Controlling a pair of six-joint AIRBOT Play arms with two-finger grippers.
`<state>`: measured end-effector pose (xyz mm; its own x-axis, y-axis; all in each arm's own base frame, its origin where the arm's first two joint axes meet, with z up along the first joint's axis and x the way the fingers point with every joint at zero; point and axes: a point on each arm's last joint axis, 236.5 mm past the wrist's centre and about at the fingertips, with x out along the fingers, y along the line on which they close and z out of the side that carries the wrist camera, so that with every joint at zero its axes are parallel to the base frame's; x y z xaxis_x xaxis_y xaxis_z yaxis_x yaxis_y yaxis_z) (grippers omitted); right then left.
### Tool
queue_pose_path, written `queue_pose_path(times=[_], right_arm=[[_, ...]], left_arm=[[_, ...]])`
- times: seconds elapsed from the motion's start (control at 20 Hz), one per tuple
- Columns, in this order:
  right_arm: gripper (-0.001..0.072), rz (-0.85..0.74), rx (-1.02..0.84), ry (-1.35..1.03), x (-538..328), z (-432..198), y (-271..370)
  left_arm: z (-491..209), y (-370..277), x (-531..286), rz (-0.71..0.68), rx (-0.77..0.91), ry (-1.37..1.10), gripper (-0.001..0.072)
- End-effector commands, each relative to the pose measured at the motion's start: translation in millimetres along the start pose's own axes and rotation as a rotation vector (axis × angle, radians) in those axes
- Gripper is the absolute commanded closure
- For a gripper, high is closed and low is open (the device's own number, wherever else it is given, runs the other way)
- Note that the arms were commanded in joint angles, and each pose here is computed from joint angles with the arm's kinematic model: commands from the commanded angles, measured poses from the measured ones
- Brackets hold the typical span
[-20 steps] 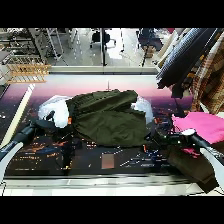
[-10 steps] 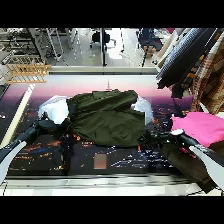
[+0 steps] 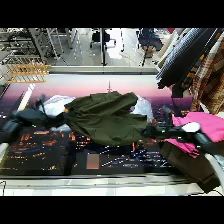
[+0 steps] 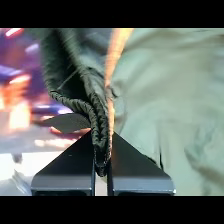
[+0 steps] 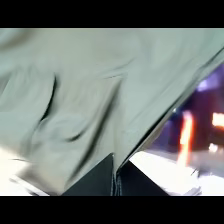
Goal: Fold the clothes and pants, and hang the long-sleeved shirts on hangers.
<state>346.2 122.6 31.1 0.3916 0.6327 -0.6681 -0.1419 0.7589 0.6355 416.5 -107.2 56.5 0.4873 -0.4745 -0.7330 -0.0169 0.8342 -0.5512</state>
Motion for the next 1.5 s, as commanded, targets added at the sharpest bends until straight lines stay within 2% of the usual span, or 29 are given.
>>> queue_pose_path(times=[0.0,0.15,0.25,0.35,0.45,0.55,0.65,0.8,0.95,1.05,1.15,1.25,1.45], right_arm=[[0.0694,-0.08,-0.367,-0.225,-107,29,81],[0.0694,-0.122,-0.628,-0.682,-247,51,191],[0.0694,-0.112,-0.773,-1.005,-346,36,267],[0.0694,-0.093,-0.856,-1.195,-409,16,315],[0.0694,-0.066,-0.878,-1.252,-432,18,336],[0.0694,-0.066,-0.84,-1.202,-416,54,326],[0.0694,-0.082,-0.76,-1.05,-365,106,289],[0.0693,-0.079,-0.576,-0.67,-236,167,197],[0.0693,-0.071,-0.388,-0.323,-90,190,93],[0.0693,-0.089,-0.273,-0.207,-6,195,28],[0.0693,-0.121,-0.15,-0.186,44,200,-23],[0.0693,-0.121,-0.117,-0.166,54,198,-33],[0.0693,-0.088,-0.241,-0.025,9,165,15]], left_arm=[[0,-87,-120,-0.103,0.349,-0.023,0.0695],[7,-162,-237,-0.139,0.559,-0.26,0.0695],[-1,-208,-317,-0.168,0.672,-0.465,0.0695],[-20,-240,-382,-0.186,0.758,-0.638,0.0695],[-32,-254,-416,-0.198,0.784,-0.748,0.0695],[-22,-241,-407,-0.163,0.722,-0.725,0.0695],[3,-217,-363,-0.134,0.628,-0.619,0.0695],[30,-155,-243,-0.091,0.461,-0.332,0.0694],[44,-71,-106,-0.034,0.245,-0.124,0.0694],[55,-7,-17,0.03,0.101,-0.083,0.0694],[59,44,52,0.054,-0.103,-0.023,0.0695],[62,62,85,0.03,-0.177,0.034,0.0695],[73,53,70,-0.001,-0.057,0.109,0.0695]])
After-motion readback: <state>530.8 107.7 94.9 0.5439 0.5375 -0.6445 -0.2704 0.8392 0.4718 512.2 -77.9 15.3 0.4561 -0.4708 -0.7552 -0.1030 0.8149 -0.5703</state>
